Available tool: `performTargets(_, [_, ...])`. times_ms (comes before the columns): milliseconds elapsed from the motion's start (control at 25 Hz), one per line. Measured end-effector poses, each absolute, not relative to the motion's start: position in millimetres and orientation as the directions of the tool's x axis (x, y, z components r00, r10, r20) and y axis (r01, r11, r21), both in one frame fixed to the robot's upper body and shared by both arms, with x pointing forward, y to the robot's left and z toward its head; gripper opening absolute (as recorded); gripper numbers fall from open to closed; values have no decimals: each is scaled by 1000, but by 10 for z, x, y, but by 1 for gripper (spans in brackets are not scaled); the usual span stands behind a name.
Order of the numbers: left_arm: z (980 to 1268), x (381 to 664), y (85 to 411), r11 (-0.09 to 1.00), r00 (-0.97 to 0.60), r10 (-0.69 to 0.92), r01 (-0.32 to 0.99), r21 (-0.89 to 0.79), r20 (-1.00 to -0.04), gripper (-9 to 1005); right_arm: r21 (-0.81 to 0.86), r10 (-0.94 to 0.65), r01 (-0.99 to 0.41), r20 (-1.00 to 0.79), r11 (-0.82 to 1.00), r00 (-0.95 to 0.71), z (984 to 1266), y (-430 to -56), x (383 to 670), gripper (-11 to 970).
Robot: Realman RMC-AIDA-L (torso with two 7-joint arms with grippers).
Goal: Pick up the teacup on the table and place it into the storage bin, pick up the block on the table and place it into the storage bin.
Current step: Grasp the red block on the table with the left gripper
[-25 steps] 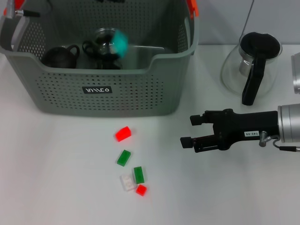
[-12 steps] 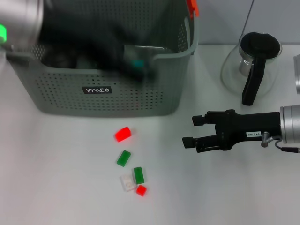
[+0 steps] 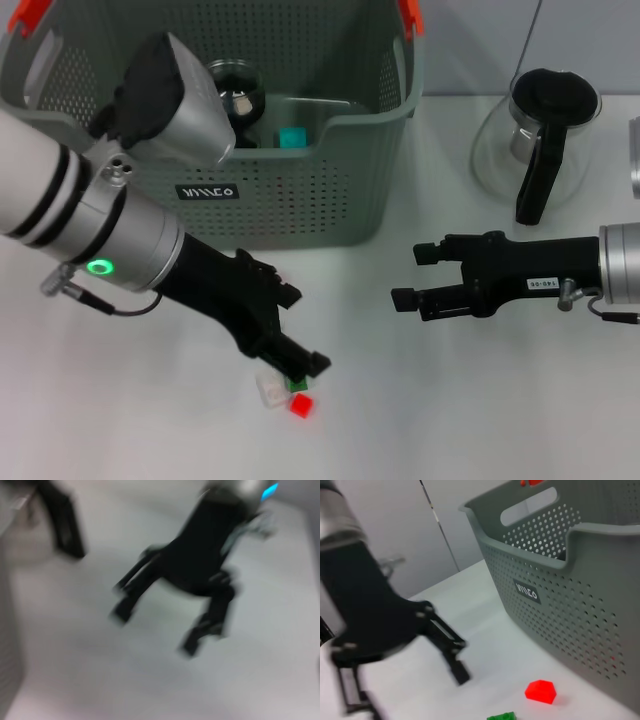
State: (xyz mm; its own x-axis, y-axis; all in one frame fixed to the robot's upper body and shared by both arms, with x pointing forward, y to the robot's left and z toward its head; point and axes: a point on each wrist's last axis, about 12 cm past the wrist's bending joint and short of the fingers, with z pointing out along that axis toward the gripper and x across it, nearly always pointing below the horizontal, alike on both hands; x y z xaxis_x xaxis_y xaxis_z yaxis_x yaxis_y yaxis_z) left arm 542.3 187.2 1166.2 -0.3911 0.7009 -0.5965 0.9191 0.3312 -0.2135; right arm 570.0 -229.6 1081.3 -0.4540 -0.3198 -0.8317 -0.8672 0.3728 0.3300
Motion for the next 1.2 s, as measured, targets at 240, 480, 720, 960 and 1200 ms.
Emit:
performTargets(240, [11458, 5649, 1895, 493, -510, 656, 848, -195, -557, 936, 329, -321, -868, -832, 373, -453, 10823, -2296, 5710, 917])
performTargets(480, [11338, 5792, 1911, 545, -514, 674, 831, -114, -530, 928, 329, -321, -866, -831, 376, -454, 10822, -2310, 5709, 917])
performTargets(720, [11238, 5823, 1865, 537, -499, 709, 840, -76, -498, 920, 329, -321, -866, -831, 377, -455, 10821, -2316, 5708, 917])
performTargets(960, [11152, 5868, 1814, 554, -497, 713, 832, -37, -494, 911, 330, -321, -866, -831, 375, -455, 10820, -2312, 5705, 916])
performTargets(1200, [11110, 5897, 1798, 562, -497, 720, 827, -13, -484, 903, 333, -320, -867, -831, 370, -455, 10821, -2307, 5699, 916])
